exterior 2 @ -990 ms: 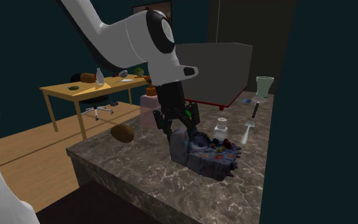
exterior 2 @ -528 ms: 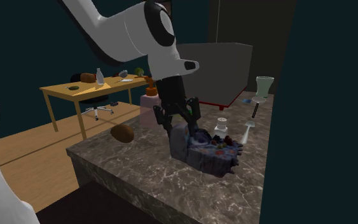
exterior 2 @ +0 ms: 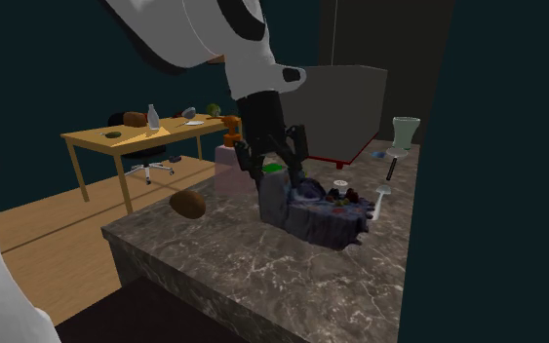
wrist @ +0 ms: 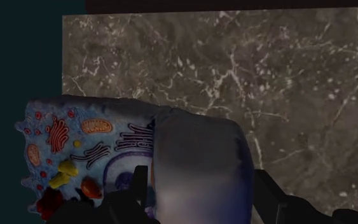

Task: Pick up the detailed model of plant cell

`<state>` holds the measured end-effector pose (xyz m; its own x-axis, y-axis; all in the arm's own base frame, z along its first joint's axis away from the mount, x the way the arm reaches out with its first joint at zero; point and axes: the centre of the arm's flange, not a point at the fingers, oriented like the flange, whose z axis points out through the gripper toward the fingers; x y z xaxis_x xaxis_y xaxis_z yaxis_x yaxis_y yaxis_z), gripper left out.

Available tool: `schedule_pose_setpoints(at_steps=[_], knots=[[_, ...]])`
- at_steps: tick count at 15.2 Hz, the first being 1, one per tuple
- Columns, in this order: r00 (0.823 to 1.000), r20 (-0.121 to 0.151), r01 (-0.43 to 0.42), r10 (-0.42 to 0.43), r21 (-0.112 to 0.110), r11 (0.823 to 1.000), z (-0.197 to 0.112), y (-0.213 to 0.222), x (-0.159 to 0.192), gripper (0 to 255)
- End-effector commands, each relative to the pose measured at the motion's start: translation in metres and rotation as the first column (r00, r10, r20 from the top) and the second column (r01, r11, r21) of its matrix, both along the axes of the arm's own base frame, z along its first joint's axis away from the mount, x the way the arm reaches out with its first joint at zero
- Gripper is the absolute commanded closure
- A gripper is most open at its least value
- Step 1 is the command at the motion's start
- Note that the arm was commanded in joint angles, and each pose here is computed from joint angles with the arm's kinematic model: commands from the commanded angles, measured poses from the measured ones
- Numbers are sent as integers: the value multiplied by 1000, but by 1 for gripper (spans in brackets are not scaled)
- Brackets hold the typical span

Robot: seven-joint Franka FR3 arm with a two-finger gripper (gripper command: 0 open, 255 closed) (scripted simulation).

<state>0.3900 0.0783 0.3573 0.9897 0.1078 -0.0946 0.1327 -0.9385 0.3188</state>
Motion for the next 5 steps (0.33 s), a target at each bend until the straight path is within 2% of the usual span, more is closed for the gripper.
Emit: schedule_pose_setpoints(at_steps=[1,5], knots=[[1000,1,0,0,0,1000,11,0,-1,255],[1000,1,0,0,0,1000,23,0,-1,255]])
